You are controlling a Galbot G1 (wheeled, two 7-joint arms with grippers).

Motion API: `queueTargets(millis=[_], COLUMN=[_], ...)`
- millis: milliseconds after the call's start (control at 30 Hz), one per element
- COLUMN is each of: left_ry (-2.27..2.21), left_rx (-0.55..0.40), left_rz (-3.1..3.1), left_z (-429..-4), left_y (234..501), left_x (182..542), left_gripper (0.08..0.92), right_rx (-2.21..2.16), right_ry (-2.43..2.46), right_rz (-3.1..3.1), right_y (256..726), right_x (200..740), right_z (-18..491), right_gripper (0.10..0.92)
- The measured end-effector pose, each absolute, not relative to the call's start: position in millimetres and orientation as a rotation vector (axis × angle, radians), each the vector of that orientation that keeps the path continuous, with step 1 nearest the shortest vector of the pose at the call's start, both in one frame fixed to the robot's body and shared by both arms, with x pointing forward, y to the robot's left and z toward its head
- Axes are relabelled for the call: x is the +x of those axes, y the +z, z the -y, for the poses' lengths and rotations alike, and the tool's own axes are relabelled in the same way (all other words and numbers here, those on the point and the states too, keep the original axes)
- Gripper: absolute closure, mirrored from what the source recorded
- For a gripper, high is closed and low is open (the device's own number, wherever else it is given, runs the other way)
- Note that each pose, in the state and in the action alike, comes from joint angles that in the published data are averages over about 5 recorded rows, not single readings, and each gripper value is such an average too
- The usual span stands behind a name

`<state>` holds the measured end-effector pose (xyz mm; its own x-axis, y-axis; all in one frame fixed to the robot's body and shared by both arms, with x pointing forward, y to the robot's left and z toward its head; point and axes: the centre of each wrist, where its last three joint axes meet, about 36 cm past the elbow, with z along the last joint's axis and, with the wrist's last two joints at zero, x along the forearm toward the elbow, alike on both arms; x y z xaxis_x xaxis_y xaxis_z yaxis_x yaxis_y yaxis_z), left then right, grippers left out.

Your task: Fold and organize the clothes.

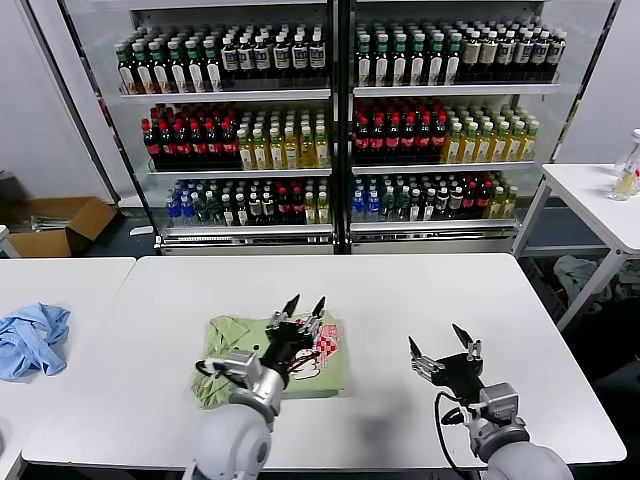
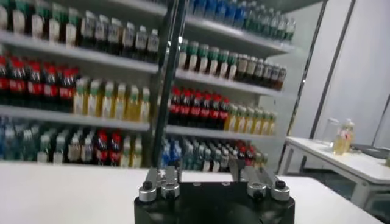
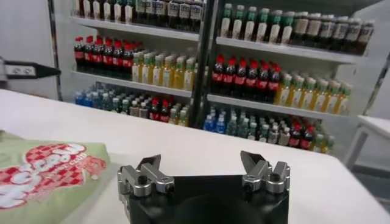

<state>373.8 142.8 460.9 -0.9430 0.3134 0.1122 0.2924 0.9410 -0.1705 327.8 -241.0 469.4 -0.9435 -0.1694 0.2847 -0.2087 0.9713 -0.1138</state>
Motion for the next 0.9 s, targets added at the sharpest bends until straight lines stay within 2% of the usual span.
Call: queueTargets(millis=[233,333,667,800,900], left_ry=[0.033,-0.030,-0.178,-0.207,-0.220], left_rx=[-0.329,-0.271,-0.167,-0.153,-0.151], left_rz=[3.060,3.081,3.083,3.077,3.074], left_z=[-200,-219,-255,-262,-264], left_y=[453,451,445,442,441], left_x=[361,352,328,324,322], left_gripper=[0.236,0.188,0.177,0.177,0.177], right_rx=[0.385,0.427,0.502,0.509,0.513], right_ry=[0.050,-0.004,-0.077,-0.089,-0.098], right_rz=[2.770,2.723,2.620,2.591,2.571], right_y=[450,438,410,402,397], right_x=[348,358,394,404,410], right_z=[204,185,133,124,121], right_gripper=[0.200,0.200,0.200,0.248,0.325])
